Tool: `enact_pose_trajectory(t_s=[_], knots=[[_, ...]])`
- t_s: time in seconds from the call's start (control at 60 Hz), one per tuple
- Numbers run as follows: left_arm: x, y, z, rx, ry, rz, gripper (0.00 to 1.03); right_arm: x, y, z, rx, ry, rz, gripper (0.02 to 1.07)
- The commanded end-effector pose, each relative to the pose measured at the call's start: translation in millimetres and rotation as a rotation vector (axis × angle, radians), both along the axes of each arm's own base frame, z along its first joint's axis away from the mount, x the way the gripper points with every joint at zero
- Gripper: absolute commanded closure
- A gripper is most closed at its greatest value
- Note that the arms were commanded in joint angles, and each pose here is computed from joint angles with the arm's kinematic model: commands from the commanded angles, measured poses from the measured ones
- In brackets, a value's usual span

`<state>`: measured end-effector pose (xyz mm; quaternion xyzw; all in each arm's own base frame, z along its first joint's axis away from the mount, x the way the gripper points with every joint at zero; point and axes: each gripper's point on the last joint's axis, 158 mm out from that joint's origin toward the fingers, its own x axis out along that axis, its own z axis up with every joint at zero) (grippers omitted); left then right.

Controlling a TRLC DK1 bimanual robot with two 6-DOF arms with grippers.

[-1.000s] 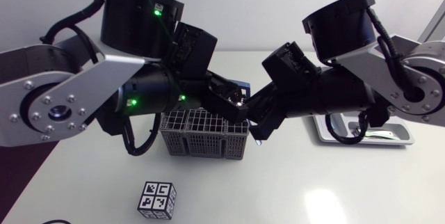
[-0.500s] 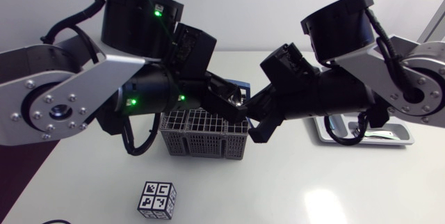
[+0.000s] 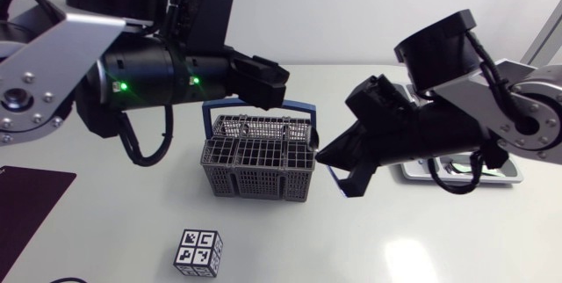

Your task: Transfer all utensils from the basket to the drawer tray.

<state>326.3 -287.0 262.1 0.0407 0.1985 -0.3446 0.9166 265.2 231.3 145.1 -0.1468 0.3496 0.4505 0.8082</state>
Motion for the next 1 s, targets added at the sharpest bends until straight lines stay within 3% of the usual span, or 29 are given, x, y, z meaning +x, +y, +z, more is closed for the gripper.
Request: enact_pose_trajectory(t_s=[0.0, 0.367, 0.733, 0.983], knots=[[5.2, 12.9, 17.6, -0.019, -0.019, 0.024, 0.35, 0.2, -22.4, -6.6, -0.022, 0.001, 0.006, 1.01], [20.4, 71.0, -17.2, 0.086, -0.012, 0.133, 0.35, 30.9, -153.1, -36.8, -0.151, -0.004, -0.047, 1.01], [19.4, 113.0, -48.8, 0.150, 0.008, 0.201, 0.35, 48.1, -262.9, -86.6, -0.276, 0.039, 0.008, 1.01], [15.2, 125.1, -55.4, 0.169, 0.007, 0.228, 0.35, 75.9, -342.0, -122.8, -0.504, -0.008, 0.035, 1.02]])
